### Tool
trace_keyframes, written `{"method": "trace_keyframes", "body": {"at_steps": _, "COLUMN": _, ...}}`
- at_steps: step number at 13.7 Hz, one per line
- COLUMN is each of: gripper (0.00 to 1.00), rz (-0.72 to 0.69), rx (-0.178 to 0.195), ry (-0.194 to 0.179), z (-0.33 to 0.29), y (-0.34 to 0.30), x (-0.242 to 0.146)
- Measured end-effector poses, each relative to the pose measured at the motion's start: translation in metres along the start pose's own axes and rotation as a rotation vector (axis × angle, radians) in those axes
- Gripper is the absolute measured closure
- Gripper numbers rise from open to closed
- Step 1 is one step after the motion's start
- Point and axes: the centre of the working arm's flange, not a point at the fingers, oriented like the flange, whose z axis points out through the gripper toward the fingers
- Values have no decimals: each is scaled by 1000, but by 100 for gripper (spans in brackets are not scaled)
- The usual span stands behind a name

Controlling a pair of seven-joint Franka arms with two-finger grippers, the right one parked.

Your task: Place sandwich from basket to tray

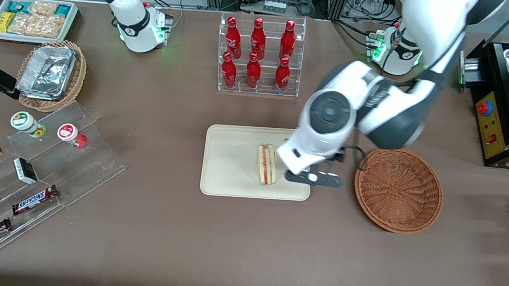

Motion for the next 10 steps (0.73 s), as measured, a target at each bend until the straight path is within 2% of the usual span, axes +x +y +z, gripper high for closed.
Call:
{"method": "trace_keyframes", "body": {"at_steps": 3, "gripper": 0, "rz": -42, "rx": 2, "ry": -12, "z": -14, "y": -68, "x": 13}}
{"method": "trace_keyframes", "body": {"at_steps": 6, "gripper": 0, "rz": -26, "rx": -2, "ry": -26, "z": -15, "y": -130, "x": 23}}
{"method": "trace_keyframes", "body": {"at_steps": 10, "gripper": 0, "rz": -43, "rx": -4, "ry": -36, "z": -15, "y": -181, "x": 24}}
